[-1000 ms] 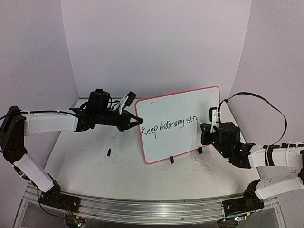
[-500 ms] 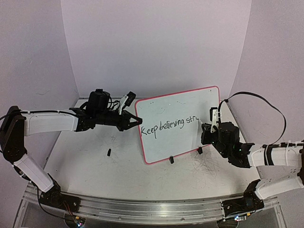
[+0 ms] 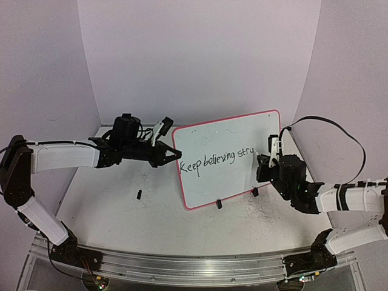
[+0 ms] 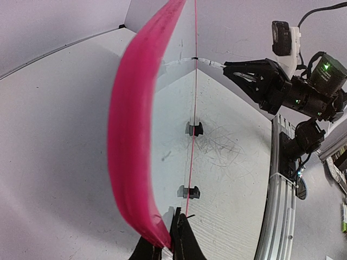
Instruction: Write a sentence on the whiteboard
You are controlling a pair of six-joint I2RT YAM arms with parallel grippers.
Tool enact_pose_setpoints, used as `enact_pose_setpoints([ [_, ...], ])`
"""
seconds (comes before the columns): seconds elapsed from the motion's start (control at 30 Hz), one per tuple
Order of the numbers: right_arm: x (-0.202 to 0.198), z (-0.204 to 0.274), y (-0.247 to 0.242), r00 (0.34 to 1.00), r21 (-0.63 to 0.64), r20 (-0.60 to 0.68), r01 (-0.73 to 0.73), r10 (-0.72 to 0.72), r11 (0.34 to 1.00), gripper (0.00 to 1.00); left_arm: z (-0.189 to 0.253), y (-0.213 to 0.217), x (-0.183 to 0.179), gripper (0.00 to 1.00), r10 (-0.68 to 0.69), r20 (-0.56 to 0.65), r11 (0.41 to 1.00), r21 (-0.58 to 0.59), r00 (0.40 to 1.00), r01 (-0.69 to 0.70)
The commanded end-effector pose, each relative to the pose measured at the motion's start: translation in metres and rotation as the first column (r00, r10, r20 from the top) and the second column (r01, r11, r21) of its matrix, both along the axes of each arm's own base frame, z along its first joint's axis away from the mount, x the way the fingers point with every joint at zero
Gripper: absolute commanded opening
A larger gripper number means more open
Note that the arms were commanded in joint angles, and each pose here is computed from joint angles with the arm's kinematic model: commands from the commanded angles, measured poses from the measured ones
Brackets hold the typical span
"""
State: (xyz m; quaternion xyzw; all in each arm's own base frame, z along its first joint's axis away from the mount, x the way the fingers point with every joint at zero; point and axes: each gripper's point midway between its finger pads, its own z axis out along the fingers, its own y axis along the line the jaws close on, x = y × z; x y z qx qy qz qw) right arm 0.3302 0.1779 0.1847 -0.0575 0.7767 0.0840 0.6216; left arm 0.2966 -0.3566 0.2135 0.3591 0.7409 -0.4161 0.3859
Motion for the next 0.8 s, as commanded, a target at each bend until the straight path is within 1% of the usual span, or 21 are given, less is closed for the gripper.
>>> enact_pose_setpoints([
  [0.0,0.006,0.023,0.01,0.998,0.037,0.054,-0.032,0.03,0.999,0.0,-0.014,0.009,0.006,0.0,0.027,0.077,0.995,0.094,0.997,-0.034],
  [0.43,0.002,-0.001,0.016,0.997,0.024,-0.019,-0.074,0.075,0.997,0.0,-0.012,0.01,0.006,0.0,0.032,0.085,0.995,0.095,0.996,-0.04],
  [0.53,0.001,-0.002,0.014,0.998,0.019,-0.027,-0.064,0.065,0.998,0.0,-0.012,0.01,0.007,0.0,0.035,0.086,0.994,0.096,0.996,-0.043],
  [0.6,-0.002,0.003,0.007,0.999,0.021,-0.017,-0.04,0.041,0.999,0.0,-0.012,0.011,0.008,0.0,0.04,0.088,0.994,0.098,0.995,-0.048],
  [0.7,-0.013,0.027,-0.013,0.999,0.062,0.048,0.005,-0.008,0.998,0.0,-0.013,0.012,0.01,0.0,0.053,0.089,0.993,0.102,0.995,-0.062],
  [0.77,-0.016,0.031,-0.023,0.998,0.07,0.06,0.027,-0.031,0.997,0.0,-0.014,0.013,0.011,0.0,0.06,0.09,0.992,0.107,0.994,-0.07],
])
